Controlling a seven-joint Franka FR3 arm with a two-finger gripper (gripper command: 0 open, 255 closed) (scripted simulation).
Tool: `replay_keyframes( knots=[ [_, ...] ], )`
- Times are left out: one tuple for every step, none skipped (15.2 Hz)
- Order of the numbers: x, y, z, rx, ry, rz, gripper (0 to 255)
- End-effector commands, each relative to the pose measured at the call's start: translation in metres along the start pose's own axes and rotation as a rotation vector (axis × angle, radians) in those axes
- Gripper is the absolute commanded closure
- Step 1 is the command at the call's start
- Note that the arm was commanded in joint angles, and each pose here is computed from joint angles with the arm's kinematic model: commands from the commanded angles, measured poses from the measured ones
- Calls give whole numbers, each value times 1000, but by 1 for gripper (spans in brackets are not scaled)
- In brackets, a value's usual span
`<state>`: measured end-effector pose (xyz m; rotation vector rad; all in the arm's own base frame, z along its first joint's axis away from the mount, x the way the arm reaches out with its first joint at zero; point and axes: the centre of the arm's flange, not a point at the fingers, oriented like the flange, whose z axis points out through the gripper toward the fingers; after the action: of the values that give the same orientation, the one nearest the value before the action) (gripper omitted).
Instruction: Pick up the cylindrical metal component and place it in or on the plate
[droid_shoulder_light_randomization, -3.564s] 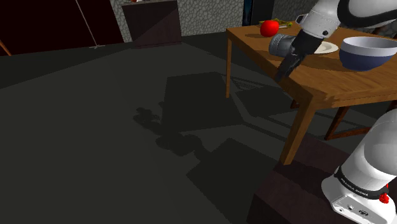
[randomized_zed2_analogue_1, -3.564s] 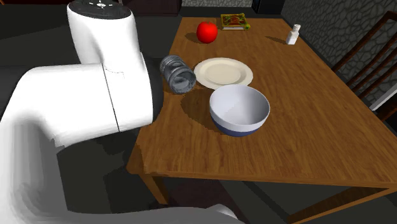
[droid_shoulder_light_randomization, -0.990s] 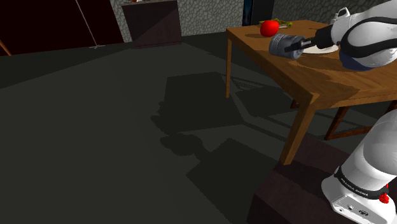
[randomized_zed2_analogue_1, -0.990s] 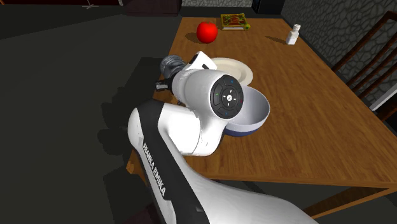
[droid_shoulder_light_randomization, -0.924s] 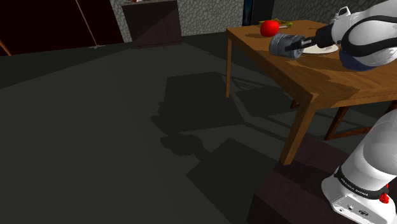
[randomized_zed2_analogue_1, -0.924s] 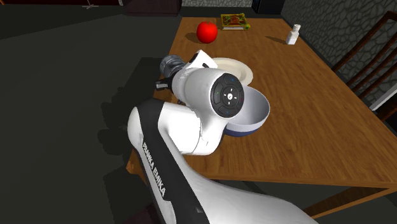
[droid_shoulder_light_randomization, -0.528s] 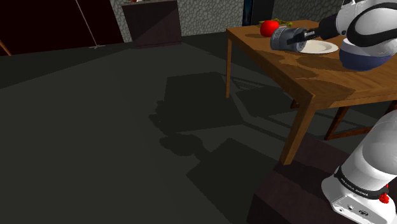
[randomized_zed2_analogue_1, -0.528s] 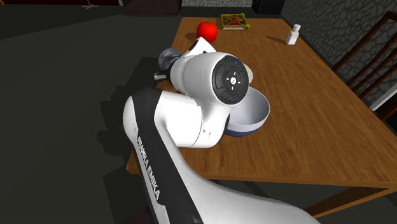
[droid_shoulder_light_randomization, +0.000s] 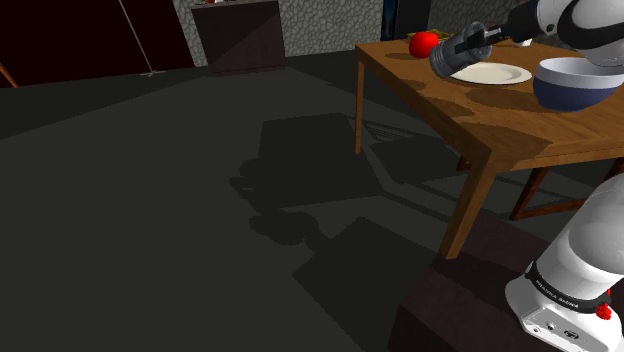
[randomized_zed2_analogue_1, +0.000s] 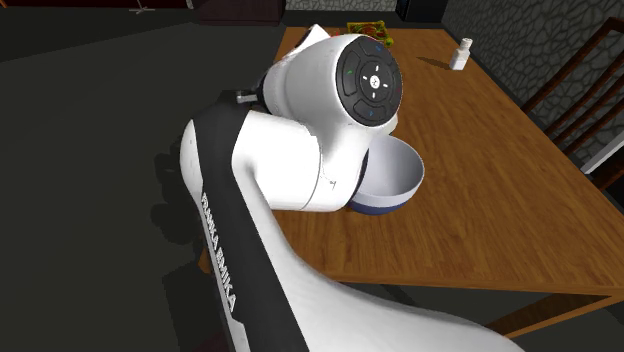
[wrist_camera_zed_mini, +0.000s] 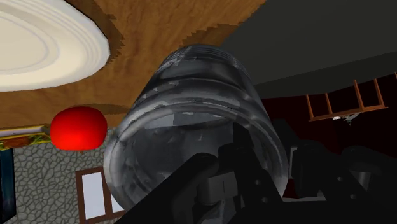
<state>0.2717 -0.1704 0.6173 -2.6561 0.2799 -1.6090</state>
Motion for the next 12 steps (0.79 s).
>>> replay_keyframes(
  knots=[
    [8, -1, -4, 0, 1, 0, 255],
    [9, 12, -6, 0, 1, 0, 255],
    [9, 25, -8, 0, 1, 0, 255],
    [10, 38, -10, 0, 1, 0, 255],
    [11, 51, -12, 0, 1, 0, 255],
    [12, 64, -13, 0, 1, 0, 255],
    [13, 77, -15, 0, 1, 0, 255],
    [14, 90, -17, 0, 1, 0, 255],
    [15, 103, -19, 0, 1, 0, 255],
    [16, 116, -21, 0, 1, 0, 255],
    [17, 129, -23, 0, 1, 0, 255],
    [18, 142, -25, 0, 1, 0, 255]
  ],
)
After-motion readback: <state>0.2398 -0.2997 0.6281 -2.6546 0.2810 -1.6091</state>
